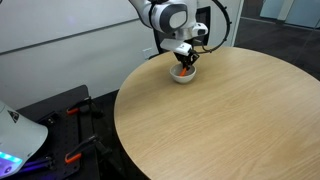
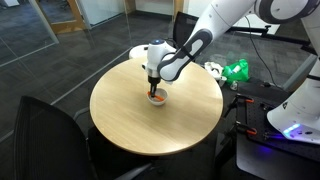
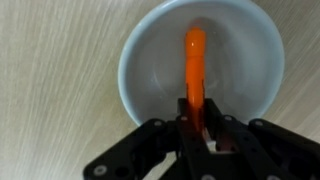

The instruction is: Take the marker out of the bowl and put it on the table

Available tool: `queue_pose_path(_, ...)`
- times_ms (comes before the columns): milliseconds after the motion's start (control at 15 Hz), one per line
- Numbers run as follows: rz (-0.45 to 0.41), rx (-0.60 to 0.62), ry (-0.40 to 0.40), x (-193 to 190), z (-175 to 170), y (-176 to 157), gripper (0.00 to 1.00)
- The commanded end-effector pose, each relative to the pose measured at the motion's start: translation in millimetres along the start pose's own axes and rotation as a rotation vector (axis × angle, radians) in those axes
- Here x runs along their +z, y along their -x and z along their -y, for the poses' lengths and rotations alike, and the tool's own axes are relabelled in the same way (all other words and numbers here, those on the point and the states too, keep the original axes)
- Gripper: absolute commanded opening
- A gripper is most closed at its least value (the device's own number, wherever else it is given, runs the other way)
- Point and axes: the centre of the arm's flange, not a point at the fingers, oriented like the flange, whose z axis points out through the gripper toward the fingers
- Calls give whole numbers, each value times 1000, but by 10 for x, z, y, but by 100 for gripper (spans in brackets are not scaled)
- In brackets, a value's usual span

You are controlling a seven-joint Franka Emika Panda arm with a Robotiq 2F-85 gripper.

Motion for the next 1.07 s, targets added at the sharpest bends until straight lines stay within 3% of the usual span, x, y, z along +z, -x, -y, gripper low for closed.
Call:
queue_pose_path(0, 1, 4, 8, -277, 37, 3, 5)
queue_pose_path(467, -72, 35, 86, -1094, 12, 134, 5)
queue_pose_path(733, -88, 140, 136, -1523, -190, 429, 5)
queue_pose_path(1000, -72, 269, 139, -1707, -497, 846, 5)
